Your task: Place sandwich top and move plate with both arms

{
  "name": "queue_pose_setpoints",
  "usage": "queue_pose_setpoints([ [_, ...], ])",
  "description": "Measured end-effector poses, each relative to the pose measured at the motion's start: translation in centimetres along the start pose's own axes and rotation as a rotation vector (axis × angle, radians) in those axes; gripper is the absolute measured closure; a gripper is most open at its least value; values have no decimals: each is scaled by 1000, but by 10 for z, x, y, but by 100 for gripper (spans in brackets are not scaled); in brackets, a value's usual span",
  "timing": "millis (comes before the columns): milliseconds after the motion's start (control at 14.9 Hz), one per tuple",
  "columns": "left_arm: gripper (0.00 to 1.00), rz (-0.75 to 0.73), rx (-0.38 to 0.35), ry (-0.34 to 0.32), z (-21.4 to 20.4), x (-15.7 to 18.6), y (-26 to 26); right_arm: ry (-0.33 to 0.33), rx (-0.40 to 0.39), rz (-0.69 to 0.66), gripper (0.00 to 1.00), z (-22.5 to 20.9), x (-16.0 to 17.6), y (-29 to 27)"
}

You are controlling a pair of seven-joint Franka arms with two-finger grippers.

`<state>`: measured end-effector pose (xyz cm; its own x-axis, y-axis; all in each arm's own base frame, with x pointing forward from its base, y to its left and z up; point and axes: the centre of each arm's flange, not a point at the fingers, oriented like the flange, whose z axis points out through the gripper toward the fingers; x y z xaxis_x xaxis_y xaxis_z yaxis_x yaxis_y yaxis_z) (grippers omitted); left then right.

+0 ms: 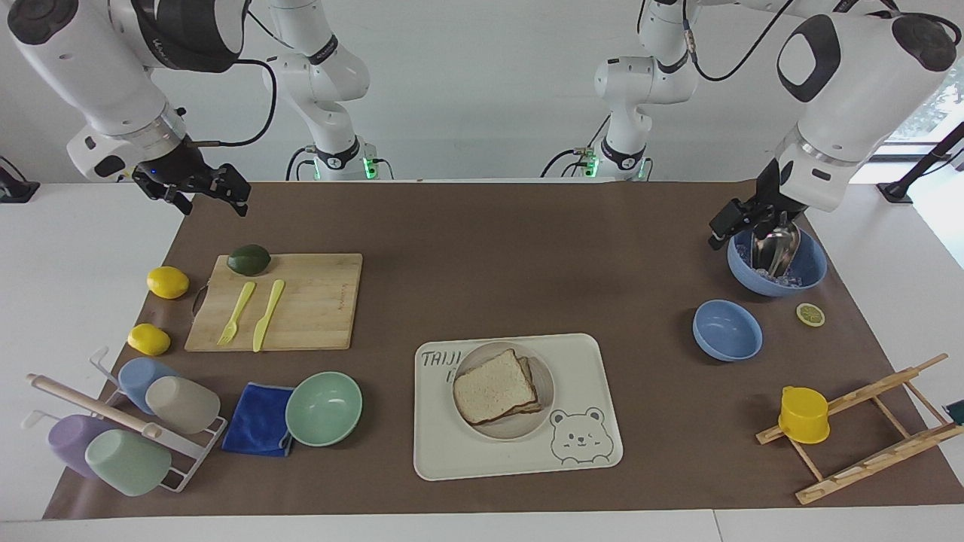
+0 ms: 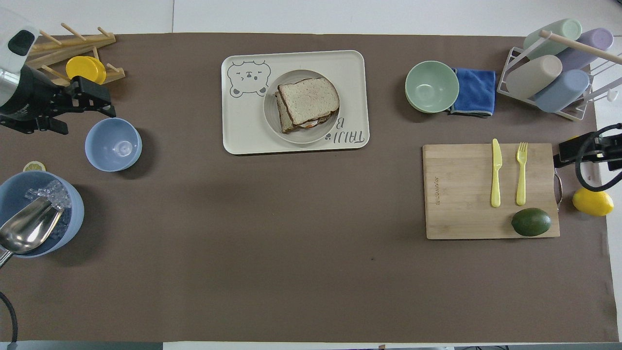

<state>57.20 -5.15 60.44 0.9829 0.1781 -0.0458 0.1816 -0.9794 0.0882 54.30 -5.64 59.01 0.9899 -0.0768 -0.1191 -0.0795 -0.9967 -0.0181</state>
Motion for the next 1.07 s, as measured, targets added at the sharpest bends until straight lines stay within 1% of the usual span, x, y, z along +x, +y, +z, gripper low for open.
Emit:
queue_pose_setpoints([
  [67, 0, 11, 2, -9, -5, -14, -8, 0, 0, 0, 0, 0, 0, 0],
  [201, 0, 32, 23, -56, -8, -45, -21, 0, 0, 0, 0, 0, 0, 0],
  [268, 0, 48, 32, -78, -7, -56, -24, 0, 0, 0, 0, 0, 0, 0],
  [335, 0, 70, 40, -87, -5, -60, -25, 0, 0, 0, 0, 0, 0, 0],
  [603, 0, 156, 83, -87, 2, -57, -27, 0, 0, 0, 0, 0, 0, 0],
  [803, 0, 160, 84, -62, 1, -48, -28, 0, 0, 0, 0, 0, 0, 0],
  [1071, 0, 162, 89, -51, -1, -34, -31, 0, 0, 0, 0, 0, 0, 0],
])
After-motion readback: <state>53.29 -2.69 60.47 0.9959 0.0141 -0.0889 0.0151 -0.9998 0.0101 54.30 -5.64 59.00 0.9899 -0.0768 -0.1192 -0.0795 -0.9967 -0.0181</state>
